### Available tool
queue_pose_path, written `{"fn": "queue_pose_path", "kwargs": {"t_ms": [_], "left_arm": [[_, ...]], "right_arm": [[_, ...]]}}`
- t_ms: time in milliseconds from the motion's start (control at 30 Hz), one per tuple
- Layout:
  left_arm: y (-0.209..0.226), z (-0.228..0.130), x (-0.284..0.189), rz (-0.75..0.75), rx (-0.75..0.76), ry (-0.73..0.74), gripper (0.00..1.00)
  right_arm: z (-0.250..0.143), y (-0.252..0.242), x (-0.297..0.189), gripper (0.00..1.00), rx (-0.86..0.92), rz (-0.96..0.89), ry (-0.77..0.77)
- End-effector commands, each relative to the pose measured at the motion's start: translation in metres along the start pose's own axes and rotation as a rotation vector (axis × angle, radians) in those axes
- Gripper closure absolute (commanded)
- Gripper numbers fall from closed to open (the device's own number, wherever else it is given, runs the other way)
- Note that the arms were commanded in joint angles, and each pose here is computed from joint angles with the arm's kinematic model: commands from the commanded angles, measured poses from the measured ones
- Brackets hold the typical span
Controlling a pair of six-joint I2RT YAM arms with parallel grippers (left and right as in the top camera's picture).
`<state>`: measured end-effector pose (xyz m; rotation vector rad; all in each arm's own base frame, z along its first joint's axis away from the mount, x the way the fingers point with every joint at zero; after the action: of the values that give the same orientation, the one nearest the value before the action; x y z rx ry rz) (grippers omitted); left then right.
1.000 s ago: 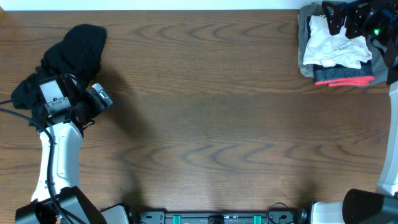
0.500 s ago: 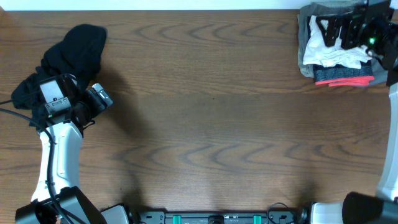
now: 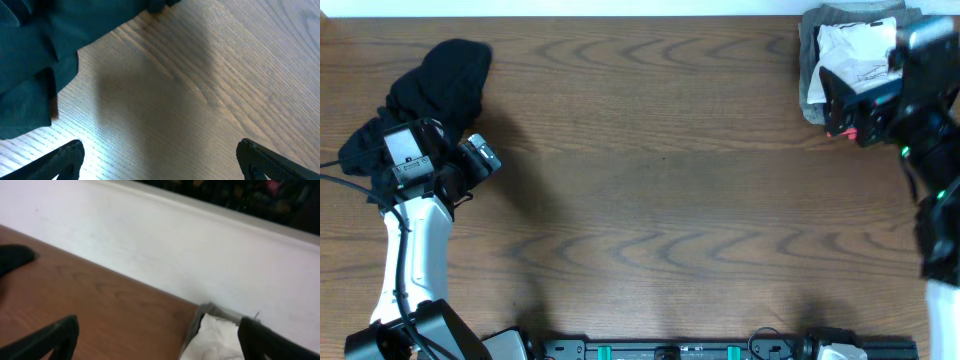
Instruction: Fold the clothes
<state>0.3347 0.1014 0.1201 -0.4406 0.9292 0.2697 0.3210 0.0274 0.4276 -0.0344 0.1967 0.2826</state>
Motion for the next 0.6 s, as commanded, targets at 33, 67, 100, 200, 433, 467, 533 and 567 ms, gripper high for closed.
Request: {"fn": "queue_pose_path", "kwargs": {"t_ms": [33,67,100,200,433,467,533,567], "left_arm": [[-0.002,0.004,0.000,-0.003,0.007,-0.004,0.02],[-0.002,0.004,0.000,-0.003,0.007,-0.004,0.02],[-0.002,0.003,0.000,-0.003,0.006,-0.004,0.02],[-0.002,0.004,0.000,-0.003,0.007,-0.004,0.02],[-0.002,0.004,0.000,-0.003,0.007,-0.004,0.02],[-0.002,0.004,0.000,-0.003,0.007,-0.004,0.02],[-0.002,0.004,0.000,-0.003,0.007,-0.004,0.02],[-0.002,0.004,0.000,-0.003,0.007,-0.004,0.02]], "right_arm": [[-0.060,-0.005,0.007,0.01,0.135,-0.063,-0.003],[-0.071,-0.006,0.004,0.01,0.160,-0.078,-0.021],[-0.081,-0.007,0.002,0.01,0.181,-0.095,-0.039],[-0.114,-0.004,-0.007,0.01,0.189,-0.111,-0.086],[-0.190,0.007,-0.024,0.01,0.181,-0.113,-0.115],[-0.200,0.009,-0.026,0.01,0.178,-0.112,-0.124],[-0.214,0.011,-0.028,0.01,0.173,-0.112,-0.141],[-0.221,0.011,-0.029,0.01,0.170,-0.112,-0.151]]}}
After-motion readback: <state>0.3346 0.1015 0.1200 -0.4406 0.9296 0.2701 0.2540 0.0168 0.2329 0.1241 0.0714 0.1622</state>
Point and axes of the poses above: each gripper's point midway between its finger pads, its own x axis out along the fingers, its own y axis along the line the jaws close on, z = x × y, the point moved 2 cm from there along -x, back along the fingers, and after that the axes turned 8 degrees about x, right-handed, at the moved point
